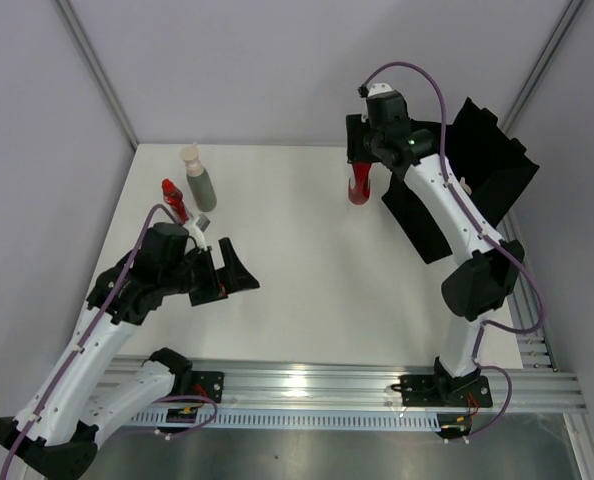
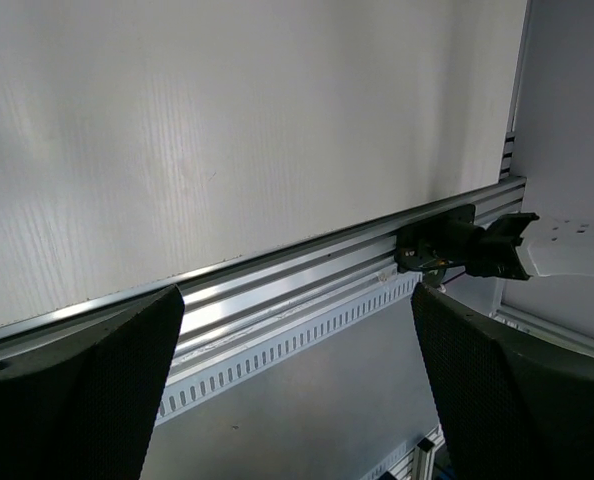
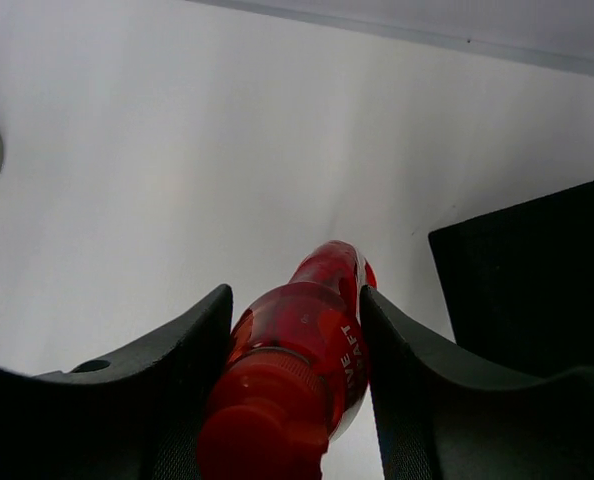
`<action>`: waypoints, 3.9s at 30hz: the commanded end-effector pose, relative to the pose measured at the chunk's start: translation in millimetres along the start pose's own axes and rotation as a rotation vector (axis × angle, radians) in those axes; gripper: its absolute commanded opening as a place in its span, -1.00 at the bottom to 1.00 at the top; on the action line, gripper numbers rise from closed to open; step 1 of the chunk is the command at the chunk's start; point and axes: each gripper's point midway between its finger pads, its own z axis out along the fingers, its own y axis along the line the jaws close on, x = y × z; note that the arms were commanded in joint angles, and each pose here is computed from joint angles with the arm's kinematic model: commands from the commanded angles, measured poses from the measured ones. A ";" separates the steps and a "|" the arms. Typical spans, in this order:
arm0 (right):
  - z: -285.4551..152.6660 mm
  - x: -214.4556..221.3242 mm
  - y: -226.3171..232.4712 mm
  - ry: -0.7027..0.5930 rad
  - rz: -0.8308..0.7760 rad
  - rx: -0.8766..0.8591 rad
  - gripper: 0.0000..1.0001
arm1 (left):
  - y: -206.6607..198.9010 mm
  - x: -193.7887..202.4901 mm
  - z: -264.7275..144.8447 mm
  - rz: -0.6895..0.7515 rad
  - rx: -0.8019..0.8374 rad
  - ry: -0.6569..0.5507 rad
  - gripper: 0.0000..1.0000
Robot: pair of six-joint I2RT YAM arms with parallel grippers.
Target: Place the personal care products into the canvas bag
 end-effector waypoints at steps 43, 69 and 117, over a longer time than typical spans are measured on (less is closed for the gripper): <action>43.8 115.5 16.7 0.091 -0.010 0.071 0.64 | 8.7 8.3 1.5 0.054 -0.019 0.033 0.98; 59.5 143.7 0.4 0.109 0.037 0.271 -0.41 | 18.0 16.2 -7.8 0.059 -0.045 0.026 0.99; -228.9 -174.8 -180.4 -0.607 0.199 0.351 -1.00 | -13.9 0.1 -1.3 0.068 0.083 0.006 0.99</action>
